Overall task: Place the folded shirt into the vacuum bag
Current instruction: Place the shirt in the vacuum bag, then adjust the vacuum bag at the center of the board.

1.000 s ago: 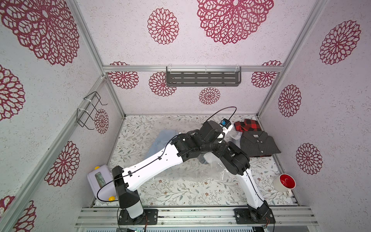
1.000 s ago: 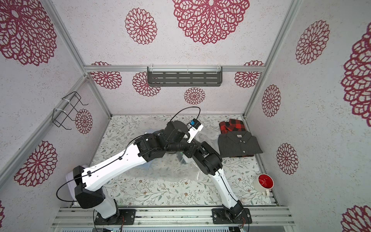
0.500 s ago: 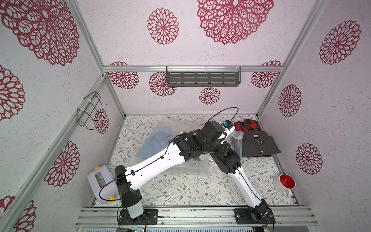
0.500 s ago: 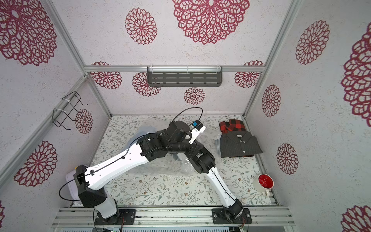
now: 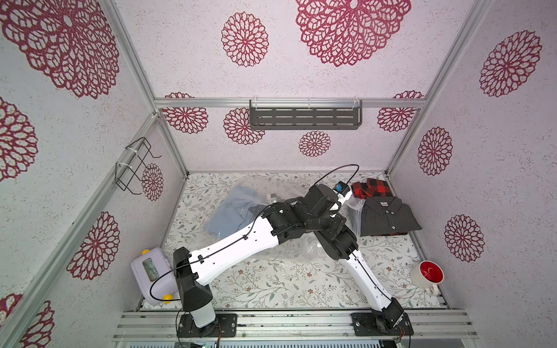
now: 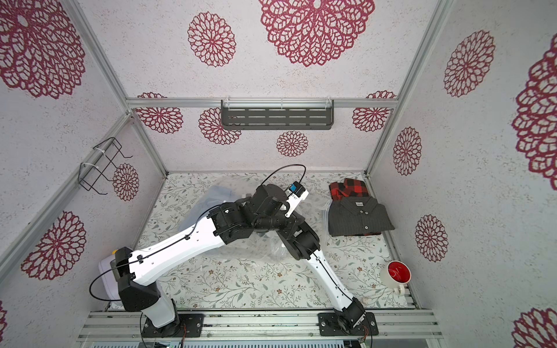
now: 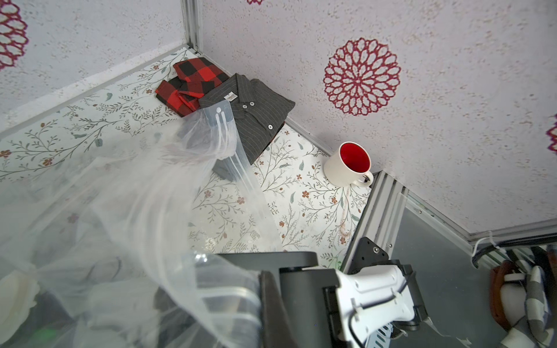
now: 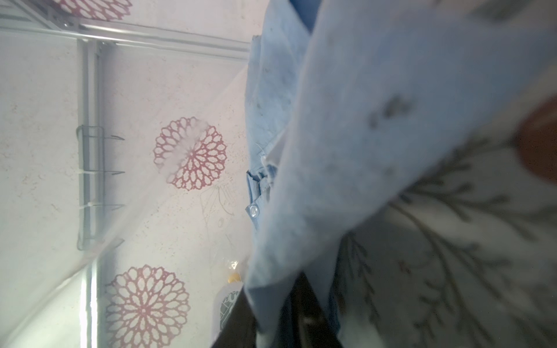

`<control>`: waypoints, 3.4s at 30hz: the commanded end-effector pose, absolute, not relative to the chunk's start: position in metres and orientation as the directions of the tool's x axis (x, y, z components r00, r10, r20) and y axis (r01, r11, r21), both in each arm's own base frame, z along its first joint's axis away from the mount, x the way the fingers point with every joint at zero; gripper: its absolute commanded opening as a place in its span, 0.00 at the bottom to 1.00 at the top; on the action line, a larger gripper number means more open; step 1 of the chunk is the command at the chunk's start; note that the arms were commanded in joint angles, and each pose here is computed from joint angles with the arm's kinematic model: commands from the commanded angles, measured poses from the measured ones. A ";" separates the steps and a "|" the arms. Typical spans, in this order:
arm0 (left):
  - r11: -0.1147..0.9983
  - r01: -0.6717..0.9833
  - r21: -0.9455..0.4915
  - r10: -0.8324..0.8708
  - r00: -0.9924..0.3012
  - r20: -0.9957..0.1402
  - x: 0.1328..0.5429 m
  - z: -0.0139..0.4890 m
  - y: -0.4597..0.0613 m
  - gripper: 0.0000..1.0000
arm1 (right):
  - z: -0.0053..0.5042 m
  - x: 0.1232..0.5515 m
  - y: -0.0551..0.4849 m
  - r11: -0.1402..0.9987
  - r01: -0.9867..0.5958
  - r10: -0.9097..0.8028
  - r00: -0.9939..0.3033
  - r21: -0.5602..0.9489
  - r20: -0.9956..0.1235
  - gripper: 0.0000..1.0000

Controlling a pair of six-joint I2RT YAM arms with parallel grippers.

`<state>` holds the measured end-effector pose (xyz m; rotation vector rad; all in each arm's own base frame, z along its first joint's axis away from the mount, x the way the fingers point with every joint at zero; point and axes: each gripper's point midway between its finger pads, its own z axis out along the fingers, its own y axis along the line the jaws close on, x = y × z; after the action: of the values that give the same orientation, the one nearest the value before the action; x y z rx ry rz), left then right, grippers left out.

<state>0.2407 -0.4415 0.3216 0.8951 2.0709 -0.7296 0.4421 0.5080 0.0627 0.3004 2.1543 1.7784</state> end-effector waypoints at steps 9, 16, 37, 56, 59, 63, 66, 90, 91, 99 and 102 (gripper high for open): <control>0.699 0.688 -0.196 0.232 -0.478 -0.847 0.272 0.319 -0.417 0.00 | 0.099 0.401 0.425 0.304 -0.137 0.365 -0.897 0.943 -0.248 0.57; 0.709 0.668 -0.227 0.211 -0.508 -0.835 0.284 0.302 -0.416 0.00 | 0.113 0.365 0.361 0.348 -0.169 0.379 -0.874 0.922 -0.303 0.65; 0.770 0.576 -0.274 0.183 -0.610 -0.771 0.321 0.230 -0.413 0.00 | 0.145 0.282 0.169 0.614 -0.133 0.495 -0.703 0.778 -0.511 0.77; 0.831 0.483 -0.277 0.134 -0.657 -0.742 0.345 0.198 -0.374 0.00 | 0.123 0.293 0.086 0.675 0.012 0.561 -0.659 0.738 -0.502 0.77; 0.834 0.477 -0.278 0.129 -0.658 -0.742 0.347 0.196 -0.369 0.00 | 0.110 0.295 0.093 0.652 0.006 0.553 -0.688 0.758 -0.470 0.71; 0.840 0.463 -0.283 0.115 -0.661 -0.741 0.351 0.194 -0.363 0.00 | 0.100 0.301 0.104 0.627 -0.012 0.537 -0.718 0.779 -0.443 0.50; 0.852 0.442 -0.279 0.104 -0.666 -0.739 0.354 0.191 -0.356 0.00 | 0.097 0.310 0.114 0.609 -0.028 0.529 -0.730 0.793 -0.432 0.27; 0.952 0.181 -0.245 -0.031 -0.742 -0.669 0.391 0.177 -0.253 0.00 | 0.095 0.397 0.218 0.575 -0.138 0.412 -0.803 0.806 -0.432 0.38; 0.946 0.188 -0.265 -0.036 -0.750 -0.661 0.390 0.176 -0.258 0.00 | 0.099 0.395 0.204 0.608 -0.132 0.415 -0.787 0.783 -0.456 0.41; 0.888 0.282 -0.363 -0.008 -0.780 -0.626 0.382 0.179 -0.312 0.00 | 0.130 0.378 0.092 0.787 -0.006 0.463 -0.656 0.617 -0.596 0.70; 0.879 0.310 -0.363 0.024 -0.788 -0.615 0.380 0.174 -0.332 0.00 | 0.137 0.375 0.057 0.825 0.060 0.474 -0.615 0.562 -0.630 0.73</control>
<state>0.3869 -0.3102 0.1781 0.1950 2.3961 -0.5492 0.3882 0.0844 0.1548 0.3748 2.0836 0.8087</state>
